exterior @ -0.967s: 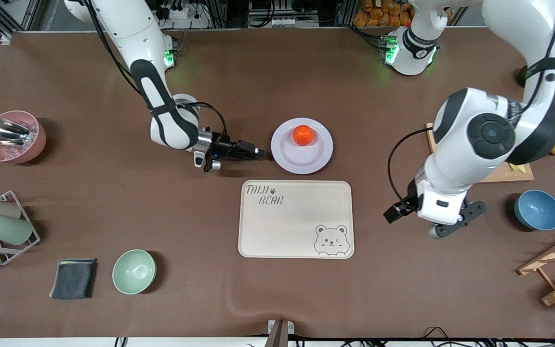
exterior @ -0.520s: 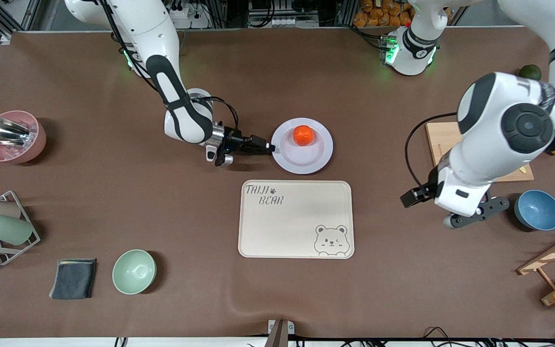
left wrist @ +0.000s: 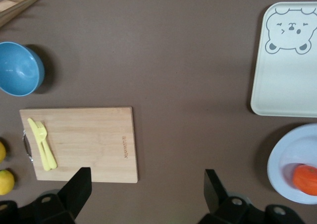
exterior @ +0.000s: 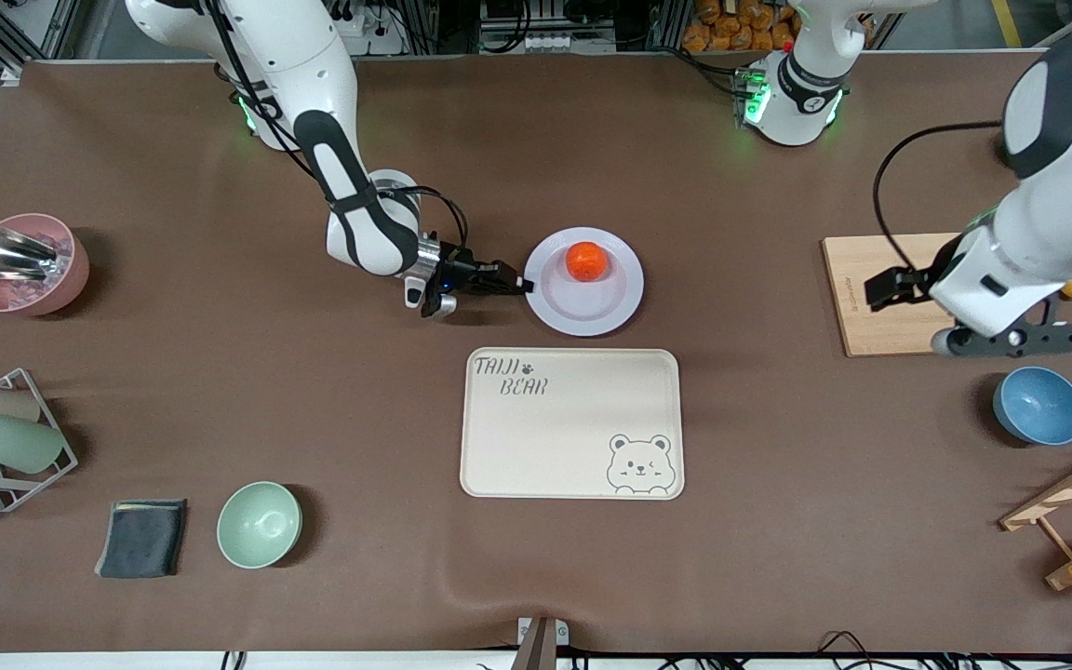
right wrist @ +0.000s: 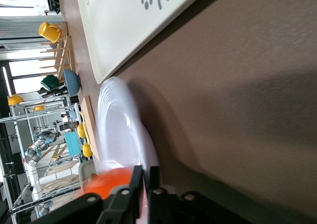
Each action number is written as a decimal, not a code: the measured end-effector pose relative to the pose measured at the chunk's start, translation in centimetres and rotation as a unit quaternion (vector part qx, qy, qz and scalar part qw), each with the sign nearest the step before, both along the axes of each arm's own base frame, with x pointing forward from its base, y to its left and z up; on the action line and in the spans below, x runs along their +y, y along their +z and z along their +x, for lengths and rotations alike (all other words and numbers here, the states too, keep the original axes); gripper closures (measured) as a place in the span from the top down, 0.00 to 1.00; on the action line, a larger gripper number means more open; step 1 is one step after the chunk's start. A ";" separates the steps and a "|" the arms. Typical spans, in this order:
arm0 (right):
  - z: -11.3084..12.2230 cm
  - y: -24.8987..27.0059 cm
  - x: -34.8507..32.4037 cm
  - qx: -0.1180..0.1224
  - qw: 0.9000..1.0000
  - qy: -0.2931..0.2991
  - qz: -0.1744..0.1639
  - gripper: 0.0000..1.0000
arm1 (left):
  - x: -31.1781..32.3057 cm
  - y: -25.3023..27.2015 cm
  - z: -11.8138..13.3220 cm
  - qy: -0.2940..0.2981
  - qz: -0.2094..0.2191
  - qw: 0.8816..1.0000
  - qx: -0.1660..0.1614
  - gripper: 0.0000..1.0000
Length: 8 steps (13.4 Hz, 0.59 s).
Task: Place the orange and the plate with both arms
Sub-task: 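Slide the plate onto the bear tray with the right gripper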
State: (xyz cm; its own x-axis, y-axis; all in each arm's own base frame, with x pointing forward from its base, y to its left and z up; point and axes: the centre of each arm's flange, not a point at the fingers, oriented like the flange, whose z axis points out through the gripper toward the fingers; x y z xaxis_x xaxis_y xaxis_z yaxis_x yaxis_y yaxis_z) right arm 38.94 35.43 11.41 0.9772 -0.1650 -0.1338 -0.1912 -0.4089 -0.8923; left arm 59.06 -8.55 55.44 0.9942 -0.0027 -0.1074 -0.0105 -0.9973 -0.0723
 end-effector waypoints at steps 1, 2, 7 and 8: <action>0.1 0.3 0.3 -0.003 1.000 0.000 0.006 0.04 | -0.1 1.0 -0.6 -0.003 -0.001 1.000 -0.003 1.00; 0.2 0.5 0.5 -0.004 1.000 -0.003 0.009 0.04 | -0.3 2.0 -1.3 -0.008 -0.002 1.000 -0.006 1.00; 0.3 1.1 1.5 -0.002 0.999 -0.024 0.026 0.04 | -0.2 5.6 -4.3 -0.060 -0.007 0.998 -0.004 1.00; 0.4 1.6 1.9 -0.003 0.999 -0.032 0.033 0.04 | 0.1 6.1 -4.8 -0.063 -0.015 0.998 -0.001 1.00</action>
State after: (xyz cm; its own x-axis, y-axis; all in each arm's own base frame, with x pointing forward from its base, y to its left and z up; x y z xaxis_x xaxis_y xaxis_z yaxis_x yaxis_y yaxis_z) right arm 39.37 37.36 13.00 0.9658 -0.2180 -0.1404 -0.2094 -0.3361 -0.9183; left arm 54.28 -8.41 61.55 0.9860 -0.1313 -0.1027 -0.1363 -0.9898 -0.0426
